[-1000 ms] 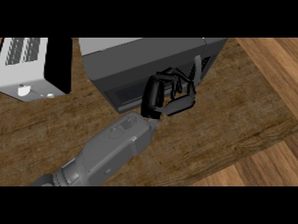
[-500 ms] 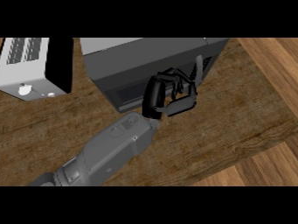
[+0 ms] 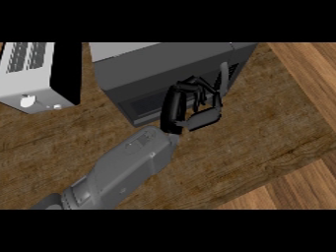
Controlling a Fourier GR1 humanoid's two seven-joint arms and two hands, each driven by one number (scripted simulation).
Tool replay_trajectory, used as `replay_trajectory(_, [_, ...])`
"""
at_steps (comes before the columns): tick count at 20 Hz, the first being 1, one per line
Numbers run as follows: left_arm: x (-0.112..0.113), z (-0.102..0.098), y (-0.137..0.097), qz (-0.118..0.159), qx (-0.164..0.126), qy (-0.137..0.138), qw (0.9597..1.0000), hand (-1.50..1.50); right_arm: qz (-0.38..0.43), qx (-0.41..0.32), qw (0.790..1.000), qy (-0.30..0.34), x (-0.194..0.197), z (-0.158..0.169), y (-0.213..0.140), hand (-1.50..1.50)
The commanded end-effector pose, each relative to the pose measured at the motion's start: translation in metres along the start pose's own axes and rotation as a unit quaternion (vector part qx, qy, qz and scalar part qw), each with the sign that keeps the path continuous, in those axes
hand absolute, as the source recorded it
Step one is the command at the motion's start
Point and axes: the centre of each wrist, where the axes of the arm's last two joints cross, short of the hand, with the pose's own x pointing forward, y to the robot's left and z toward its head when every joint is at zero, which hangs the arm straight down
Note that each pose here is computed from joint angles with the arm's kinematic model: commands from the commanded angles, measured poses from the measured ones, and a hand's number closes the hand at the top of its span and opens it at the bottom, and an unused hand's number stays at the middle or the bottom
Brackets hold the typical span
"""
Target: Pick up the milk, place it into the microwave and close the microwave
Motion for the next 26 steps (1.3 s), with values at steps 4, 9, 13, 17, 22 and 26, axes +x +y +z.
replay_trajectory(4, [0.002, -0.021, 0.008, -0.010, 0.020, 0.008, 0.9997, 1.50, 0.008, 0.008, 1.000, -0.003, 0.011, -0.003, -0.005, -1.50])
replay_trajectory(9, [0.003, -0.020, 0.005, -0.003, 0.000, -0.005, 1.0000, 1.50, -0.004, 0.023, 1.000, 0.005, 0.010, -0.004, -0.004, -1.50])
replay_trajectory(13, [-0.007, -0.016, 0.010, -0.057, -0.001, 0.017, 0.9982, 1.50, -0.018, 0.040, 0.999, -0.016, 0.012, -0.010, -0.003, -1.50])
replay_trajectory(17, [-0.013, -0.015, 0.017, -0.084, 0.023, 0.046, 0.9952, 1.50, -0.030, 0.056, 0.998, -0.014, 0.012, -0.011, 0.000, -1.50])
replay_trajectory(22, [-0.021, -0.009, 0.024, -0.092, 0.057, 0.078, 0.9911, 1.50, -0.031, 0.056, 0.998, -0.014, 0.019, -0.007, -0.003, -1.50])
replay_trajectory(26, [-0.029, -0.001, 0.031, -0.112, 0.084, 0.097, 0.9854, 1.50, -0.016, 0.057, 0.998, -0.016, 0.030, -0.010, -0.003, -1.50])
